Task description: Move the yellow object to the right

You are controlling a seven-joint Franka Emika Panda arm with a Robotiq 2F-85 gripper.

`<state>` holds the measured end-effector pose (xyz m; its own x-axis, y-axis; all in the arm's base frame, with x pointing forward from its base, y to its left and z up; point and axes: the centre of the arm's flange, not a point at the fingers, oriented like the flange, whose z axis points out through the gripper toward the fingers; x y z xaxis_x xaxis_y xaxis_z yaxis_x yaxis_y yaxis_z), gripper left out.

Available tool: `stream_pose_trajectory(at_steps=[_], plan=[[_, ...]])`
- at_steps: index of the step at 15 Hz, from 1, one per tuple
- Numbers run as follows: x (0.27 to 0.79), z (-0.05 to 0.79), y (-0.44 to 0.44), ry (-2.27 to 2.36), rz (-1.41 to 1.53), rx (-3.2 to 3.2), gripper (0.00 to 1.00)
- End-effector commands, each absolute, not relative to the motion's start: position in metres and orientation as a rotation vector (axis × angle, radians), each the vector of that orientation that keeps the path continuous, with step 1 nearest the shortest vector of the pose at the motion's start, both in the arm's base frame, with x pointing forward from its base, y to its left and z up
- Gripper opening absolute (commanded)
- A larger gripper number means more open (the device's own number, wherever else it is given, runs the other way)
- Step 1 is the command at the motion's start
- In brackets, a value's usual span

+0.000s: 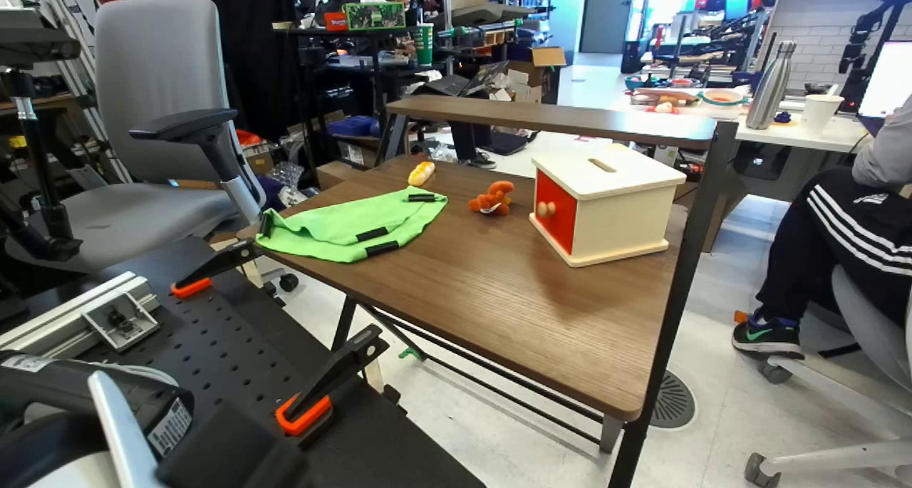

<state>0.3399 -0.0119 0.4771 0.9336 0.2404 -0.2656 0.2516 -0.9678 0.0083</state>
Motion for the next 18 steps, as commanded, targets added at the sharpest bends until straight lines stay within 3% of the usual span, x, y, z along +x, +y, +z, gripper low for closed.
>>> stream_pose_trajectory(at_steps=[1,18], plan=[[0.357,0.464,0.000,0.334,-0.321,3.038,1.00],[0.579,0.296,0.162,0.658,0.083,2.919,1.00]])
